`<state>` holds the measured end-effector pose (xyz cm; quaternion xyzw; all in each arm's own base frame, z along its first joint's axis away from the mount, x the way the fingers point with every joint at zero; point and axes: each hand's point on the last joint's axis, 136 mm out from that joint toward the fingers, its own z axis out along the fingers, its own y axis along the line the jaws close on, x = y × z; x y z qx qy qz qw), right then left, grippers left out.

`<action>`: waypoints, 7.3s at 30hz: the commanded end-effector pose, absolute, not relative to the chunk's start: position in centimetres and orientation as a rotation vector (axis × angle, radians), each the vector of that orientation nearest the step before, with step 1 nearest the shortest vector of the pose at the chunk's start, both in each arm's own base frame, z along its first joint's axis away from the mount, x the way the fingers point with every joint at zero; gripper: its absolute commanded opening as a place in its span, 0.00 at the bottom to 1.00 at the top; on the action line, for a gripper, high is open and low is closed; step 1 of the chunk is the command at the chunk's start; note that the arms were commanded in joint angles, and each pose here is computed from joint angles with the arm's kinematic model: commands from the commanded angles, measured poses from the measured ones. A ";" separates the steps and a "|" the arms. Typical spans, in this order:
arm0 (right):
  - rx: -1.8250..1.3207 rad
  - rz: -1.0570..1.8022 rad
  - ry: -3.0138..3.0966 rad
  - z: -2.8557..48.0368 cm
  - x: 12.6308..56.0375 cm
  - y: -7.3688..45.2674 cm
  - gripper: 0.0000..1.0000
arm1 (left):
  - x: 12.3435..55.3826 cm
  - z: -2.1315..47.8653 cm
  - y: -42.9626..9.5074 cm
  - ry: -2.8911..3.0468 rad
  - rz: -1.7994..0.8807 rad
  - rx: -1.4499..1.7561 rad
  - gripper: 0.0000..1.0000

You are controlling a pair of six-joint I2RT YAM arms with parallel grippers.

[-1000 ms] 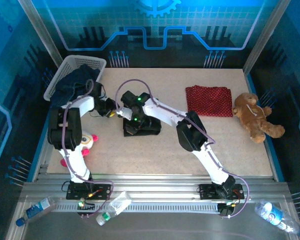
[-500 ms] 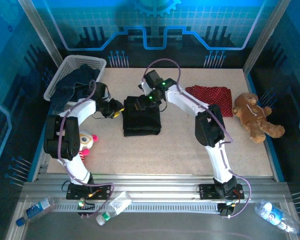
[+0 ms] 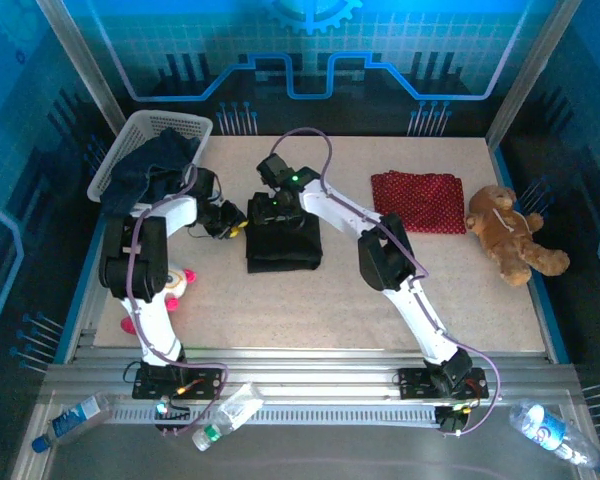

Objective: Fold and stack the skirts

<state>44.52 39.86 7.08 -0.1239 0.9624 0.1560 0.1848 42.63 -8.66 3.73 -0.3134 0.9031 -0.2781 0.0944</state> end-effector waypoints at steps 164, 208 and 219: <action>0.075 0.739 2.727 5.8 42.9 30.4 0.45 | 39.1 1.3 -15.3 2.806 -0.716 -0.775 0.99; 0.121 1.345 2.734 2.4 41.8 30.6 0.01 | 39.7 2.6 -15.2 2.815 -0.760 -0.684 0.99; -0.147 0.614 2.853 10.1 42.7 17.8 0.00 | 41.2 9.2 -12.1 2.469 -1.054 -0.806 0.99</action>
